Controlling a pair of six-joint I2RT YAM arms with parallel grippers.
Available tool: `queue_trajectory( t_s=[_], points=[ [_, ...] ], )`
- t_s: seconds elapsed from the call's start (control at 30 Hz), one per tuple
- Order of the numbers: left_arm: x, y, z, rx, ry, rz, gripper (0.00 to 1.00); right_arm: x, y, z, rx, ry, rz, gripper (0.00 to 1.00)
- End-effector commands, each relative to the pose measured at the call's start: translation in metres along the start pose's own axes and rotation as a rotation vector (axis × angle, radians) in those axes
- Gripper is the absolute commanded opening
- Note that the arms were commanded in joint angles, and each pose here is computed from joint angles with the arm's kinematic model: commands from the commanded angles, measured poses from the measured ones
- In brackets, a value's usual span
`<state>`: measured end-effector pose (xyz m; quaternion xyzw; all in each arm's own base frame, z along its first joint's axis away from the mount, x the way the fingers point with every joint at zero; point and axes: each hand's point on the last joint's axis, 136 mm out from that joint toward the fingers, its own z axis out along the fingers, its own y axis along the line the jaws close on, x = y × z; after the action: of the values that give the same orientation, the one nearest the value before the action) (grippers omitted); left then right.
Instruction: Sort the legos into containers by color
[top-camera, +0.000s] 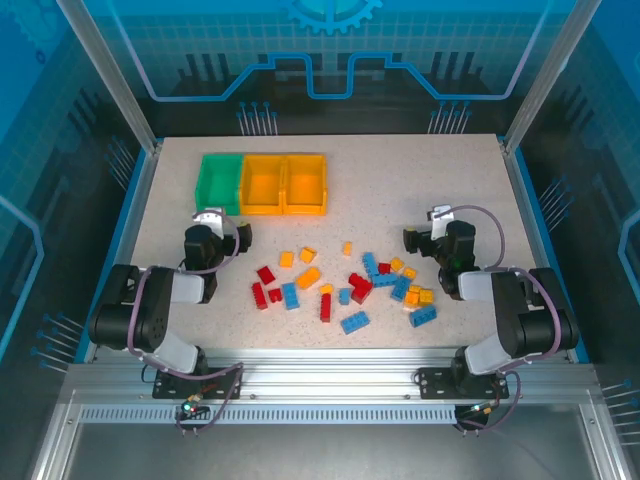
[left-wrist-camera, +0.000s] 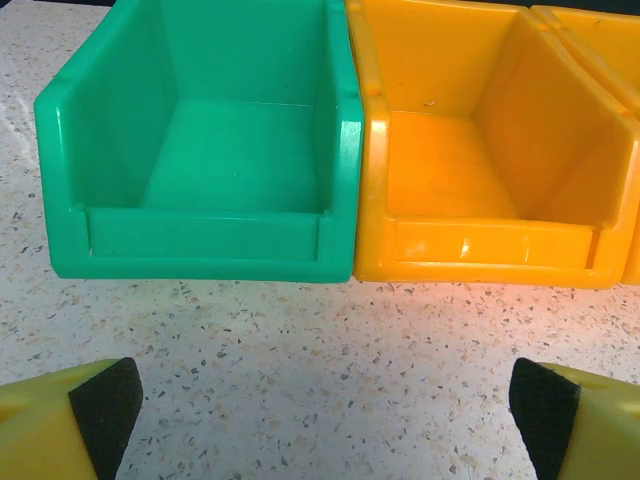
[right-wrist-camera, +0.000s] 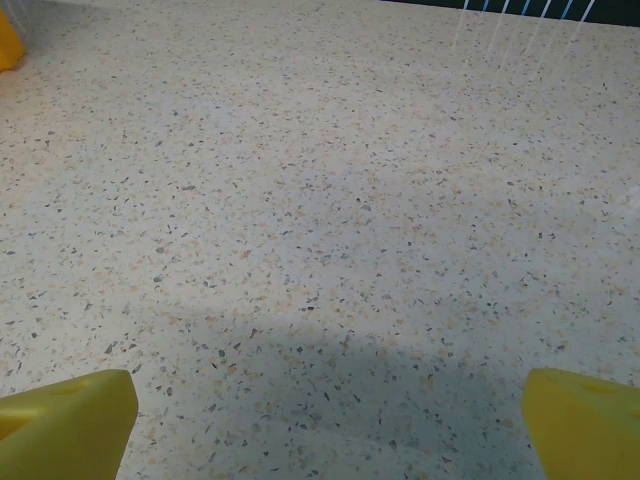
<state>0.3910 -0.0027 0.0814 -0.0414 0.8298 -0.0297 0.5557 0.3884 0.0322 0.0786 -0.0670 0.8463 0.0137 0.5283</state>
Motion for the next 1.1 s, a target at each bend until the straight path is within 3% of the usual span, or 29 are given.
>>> queue_trajectory(
  t_s=[0.0, 0.5, 0.6, 0.7, 0.77, 0.9, 1.07],
  points=[
    [-0.013, -0.005, 0.001, 0.02, -0.039, 0.025, 0.99, -0.017, -0.002, 0.001, -0.003, -0.052, -0.007, 1.0],
    [-0.013, -0.005, 0.002, 0.02, -0.037, 0.026, 0.99, -0.017, -0.002, 0.001, -0.011, -0.052, -0.006, 1.0],
    [-0.018, -0.002, 0.002, 0.0, -0.028, 0.023, 0.99, -0.028, -0.002, 0.001, -0.014, 0.003, -0.006, 0.95],
    [-0.033, 0.011, -0.008, -0.113, 0.04, -0.012, 0.99, -0.045, -0.002, -0.007, -0.024, 0.154, 0.073, 0.89],
    [-0.049, 0.018, -0.02, -0.175, 0.087, -0.105, 0.99, -0.065, 0.011, -0.014, -0.084, 0.177, 0.136, 0.87],
    [-0.075, 0.001, -0.047, -0.13, 0.087, -0.239, 0.99, -0.095, 0.05, -0.015, -0.169, 0.258, 0.189, 0.85],
    [-0.071, -0.02, -0.074, -0.062, 0.11, -0.309, 0.99, -0.1, 0.121, 0.001, -0.255, 0.449, 0.123, 0.83]
  ],
)
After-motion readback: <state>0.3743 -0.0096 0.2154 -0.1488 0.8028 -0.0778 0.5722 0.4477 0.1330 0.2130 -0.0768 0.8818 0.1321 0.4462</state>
